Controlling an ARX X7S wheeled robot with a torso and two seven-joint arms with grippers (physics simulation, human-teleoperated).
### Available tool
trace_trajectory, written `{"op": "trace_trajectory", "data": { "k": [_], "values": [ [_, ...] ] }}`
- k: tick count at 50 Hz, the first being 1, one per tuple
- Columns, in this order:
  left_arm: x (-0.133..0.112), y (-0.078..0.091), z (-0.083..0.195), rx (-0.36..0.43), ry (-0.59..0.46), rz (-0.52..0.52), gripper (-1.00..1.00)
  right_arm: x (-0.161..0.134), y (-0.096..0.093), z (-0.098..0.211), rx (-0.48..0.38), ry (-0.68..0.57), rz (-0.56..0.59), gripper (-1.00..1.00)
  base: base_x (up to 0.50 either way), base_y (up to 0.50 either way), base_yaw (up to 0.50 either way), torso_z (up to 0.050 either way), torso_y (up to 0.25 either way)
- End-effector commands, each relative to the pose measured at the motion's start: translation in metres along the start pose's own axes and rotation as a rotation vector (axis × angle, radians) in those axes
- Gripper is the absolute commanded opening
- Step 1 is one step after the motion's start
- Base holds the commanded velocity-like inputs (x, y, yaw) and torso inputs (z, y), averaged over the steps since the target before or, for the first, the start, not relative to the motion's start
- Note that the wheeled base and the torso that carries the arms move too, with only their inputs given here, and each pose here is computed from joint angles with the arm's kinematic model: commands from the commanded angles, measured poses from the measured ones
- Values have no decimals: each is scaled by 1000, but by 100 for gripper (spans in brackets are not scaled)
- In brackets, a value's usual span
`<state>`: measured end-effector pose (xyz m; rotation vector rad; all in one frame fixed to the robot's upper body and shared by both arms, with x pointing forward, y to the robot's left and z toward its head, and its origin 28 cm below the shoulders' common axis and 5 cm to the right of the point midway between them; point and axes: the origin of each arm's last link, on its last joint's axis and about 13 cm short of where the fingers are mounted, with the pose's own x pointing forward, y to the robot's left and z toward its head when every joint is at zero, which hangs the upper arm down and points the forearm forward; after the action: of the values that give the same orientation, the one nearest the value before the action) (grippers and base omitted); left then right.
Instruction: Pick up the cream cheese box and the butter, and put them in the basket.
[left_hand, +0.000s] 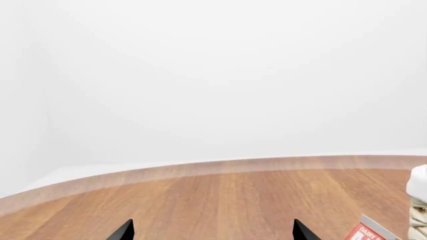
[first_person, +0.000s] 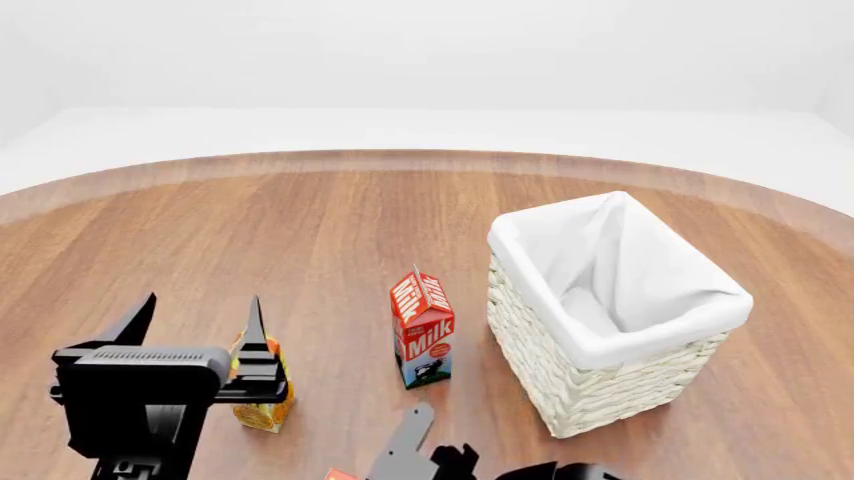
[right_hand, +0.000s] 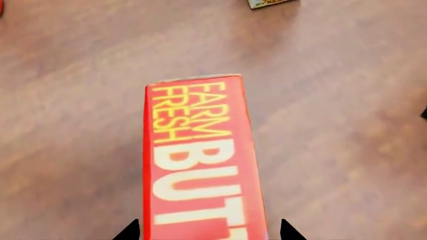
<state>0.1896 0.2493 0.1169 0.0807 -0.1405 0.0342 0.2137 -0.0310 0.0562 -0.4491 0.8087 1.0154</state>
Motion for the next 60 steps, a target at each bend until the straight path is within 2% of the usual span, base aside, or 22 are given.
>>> {"op": "trace_trajectory", "data": {
  "k": [1, 20, 21, 36, 50, 60],
  "values": [
    [0, 0, 0, 0, 0, -2, 100, 2, 0, -2, 0, 8, 5, 100, 0, 0, 0, 0, 0],
    [0, 0, 1, -2, 0, 1, 100, 5, 1, -5, -1, 16, 4, 100, 0, 0, 0, 0, 0],
    [0, 0, 1, -2, 0, 1, 100, 6, 1, -5, -1, 15, -5, -100, 0, 0, 0, 0, 0],
    [1, 0, 0, -1, 0, 1, 100, -2, -2, -1, 9, -17, -35, -100, 0, 0, 0, 0, 0],
    [0, 0, 0, -1, -1, 3, 100, -43, -2, 24, 24, -151, -108, -100, 0, 0, 0, 0, 1],
    [0, 1, 1, -3, -2, 6, 100, -62, -5, 31, 43, -190, -150, -100, 0, 0, 0, 1, 0]
  ]
}}
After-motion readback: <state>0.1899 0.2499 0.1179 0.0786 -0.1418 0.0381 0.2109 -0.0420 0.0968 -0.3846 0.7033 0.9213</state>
